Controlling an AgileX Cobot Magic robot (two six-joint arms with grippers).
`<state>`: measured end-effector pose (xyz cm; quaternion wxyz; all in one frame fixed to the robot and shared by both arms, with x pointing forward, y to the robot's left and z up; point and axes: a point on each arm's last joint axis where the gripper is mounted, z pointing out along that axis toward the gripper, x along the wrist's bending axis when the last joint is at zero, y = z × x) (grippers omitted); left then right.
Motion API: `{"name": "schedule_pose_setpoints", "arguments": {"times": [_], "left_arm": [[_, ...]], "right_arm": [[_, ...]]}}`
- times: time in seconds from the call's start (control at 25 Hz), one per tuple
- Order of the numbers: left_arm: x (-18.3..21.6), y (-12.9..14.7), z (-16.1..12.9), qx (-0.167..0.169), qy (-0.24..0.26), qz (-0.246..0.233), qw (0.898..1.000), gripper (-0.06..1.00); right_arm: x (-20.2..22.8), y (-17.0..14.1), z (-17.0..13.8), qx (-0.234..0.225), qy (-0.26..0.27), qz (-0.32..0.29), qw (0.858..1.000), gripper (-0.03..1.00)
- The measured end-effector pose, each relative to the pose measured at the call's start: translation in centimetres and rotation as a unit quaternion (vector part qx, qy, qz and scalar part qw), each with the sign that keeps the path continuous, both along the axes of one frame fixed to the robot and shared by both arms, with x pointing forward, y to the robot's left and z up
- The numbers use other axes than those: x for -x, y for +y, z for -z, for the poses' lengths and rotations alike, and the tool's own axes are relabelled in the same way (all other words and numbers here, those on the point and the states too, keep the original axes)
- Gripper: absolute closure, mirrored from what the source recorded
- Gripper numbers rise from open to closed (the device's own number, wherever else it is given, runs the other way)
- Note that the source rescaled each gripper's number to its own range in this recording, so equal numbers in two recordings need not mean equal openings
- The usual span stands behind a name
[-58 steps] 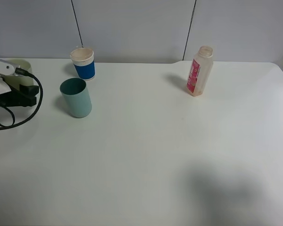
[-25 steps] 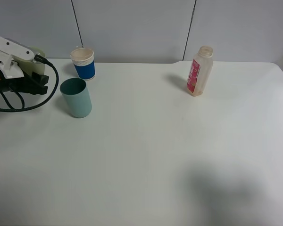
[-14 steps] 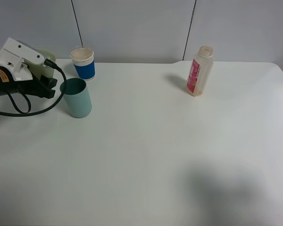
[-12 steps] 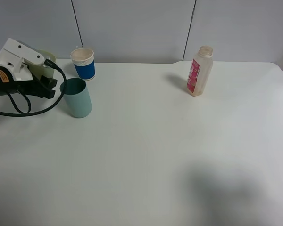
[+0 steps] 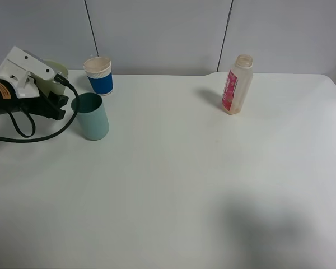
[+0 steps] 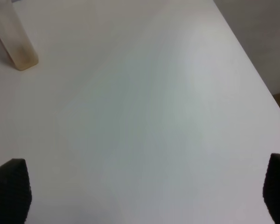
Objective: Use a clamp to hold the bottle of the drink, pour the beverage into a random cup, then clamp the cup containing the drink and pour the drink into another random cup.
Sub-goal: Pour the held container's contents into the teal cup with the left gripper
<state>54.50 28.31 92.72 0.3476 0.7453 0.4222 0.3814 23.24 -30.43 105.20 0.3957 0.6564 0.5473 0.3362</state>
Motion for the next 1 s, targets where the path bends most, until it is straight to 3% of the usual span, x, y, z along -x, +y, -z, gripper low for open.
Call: {"name": "schedule_pose_setpoints", "arguments": {"times": [1.0], "left_arm": [[0.03, -0.05, -0.18, -0.081, -0.021, 0.047, 0.995, 0.93]], "right_arm": [[0.0, 0.0, 0.0, 0.0, 0.0, 0.0, 1.0, -0.03]]}}
